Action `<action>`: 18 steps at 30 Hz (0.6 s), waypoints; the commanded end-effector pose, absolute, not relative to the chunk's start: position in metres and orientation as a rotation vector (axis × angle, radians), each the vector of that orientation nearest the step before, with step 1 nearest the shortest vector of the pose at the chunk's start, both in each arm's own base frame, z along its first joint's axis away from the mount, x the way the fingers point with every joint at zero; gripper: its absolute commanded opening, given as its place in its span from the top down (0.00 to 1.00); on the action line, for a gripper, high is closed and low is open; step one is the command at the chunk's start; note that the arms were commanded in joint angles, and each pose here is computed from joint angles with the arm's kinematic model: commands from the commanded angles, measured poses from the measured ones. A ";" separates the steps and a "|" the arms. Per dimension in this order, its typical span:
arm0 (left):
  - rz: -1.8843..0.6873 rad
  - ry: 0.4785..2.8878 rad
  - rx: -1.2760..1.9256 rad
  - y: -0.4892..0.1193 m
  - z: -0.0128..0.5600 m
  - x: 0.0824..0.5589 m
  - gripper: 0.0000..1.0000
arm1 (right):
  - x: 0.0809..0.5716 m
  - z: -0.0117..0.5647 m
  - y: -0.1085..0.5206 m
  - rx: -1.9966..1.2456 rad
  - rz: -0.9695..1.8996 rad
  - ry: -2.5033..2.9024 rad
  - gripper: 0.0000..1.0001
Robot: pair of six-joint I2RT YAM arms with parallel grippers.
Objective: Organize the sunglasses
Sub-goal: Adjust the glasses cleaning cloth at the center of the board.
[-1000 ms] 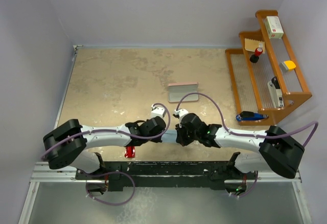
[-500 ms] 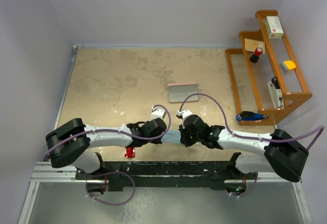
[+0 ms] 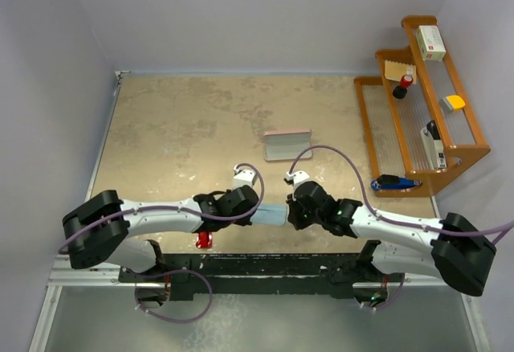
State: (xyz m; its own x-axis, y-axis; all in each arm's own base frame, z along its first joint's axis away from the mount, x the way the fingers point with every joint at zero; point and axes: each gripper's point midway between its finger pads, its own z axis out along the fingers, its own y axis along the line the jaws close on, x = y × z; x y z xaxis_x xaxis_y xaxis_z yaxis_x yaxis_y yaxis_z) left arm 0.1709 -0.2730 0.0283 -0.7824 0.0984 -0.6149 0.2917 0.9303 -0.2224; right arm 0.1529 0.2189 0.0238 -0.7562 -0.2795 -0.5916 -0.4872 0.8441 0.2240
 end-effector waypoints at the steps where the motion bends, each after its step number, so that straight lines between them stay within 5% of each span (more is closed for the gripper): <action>1: -0.427 2.386 0.207 -0.273 0.060 0.179 1.00 | 0.164 0.044 0.211 -0.464 0.455 2.398 0.99; 3: -0.433 2.374 0.194 -0.272 0.068 0.181 1.00 | 0.166 0.050 0.211 -0.448 0.459 2.384 0.94; 7: -0.407 2.374 0.162 -0.271 0.077 0.184 0.84 | 0.167 0.050 0.213 -0.437 0.463 2.391 0.92; 11: -0.365 2.404 0.141 -0.271 0.072 0.185 0.74 | 0.167 0.049 0.216 -0.442 0.472 2.396 0.79; 18: -0.285 2.460 0.092 -0.269 0.053 0.185 0.71 | 0.168 0.055 0.220 -0.451 0.491 2.388 0.70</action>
State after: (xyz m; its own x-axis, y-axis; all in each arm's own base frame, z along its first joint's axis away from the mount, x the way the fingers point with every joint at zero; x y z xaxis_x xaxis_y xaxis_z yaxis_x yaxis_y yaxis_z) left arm 0.1809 -0.2644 0.0510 -0.7820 0.0301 -0.6226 0.1866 0.9644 -0.1877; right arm 0.1594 0.2090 0.0368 -0.7489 -0.2217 -0.6245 -0.4337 0.8765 0.2090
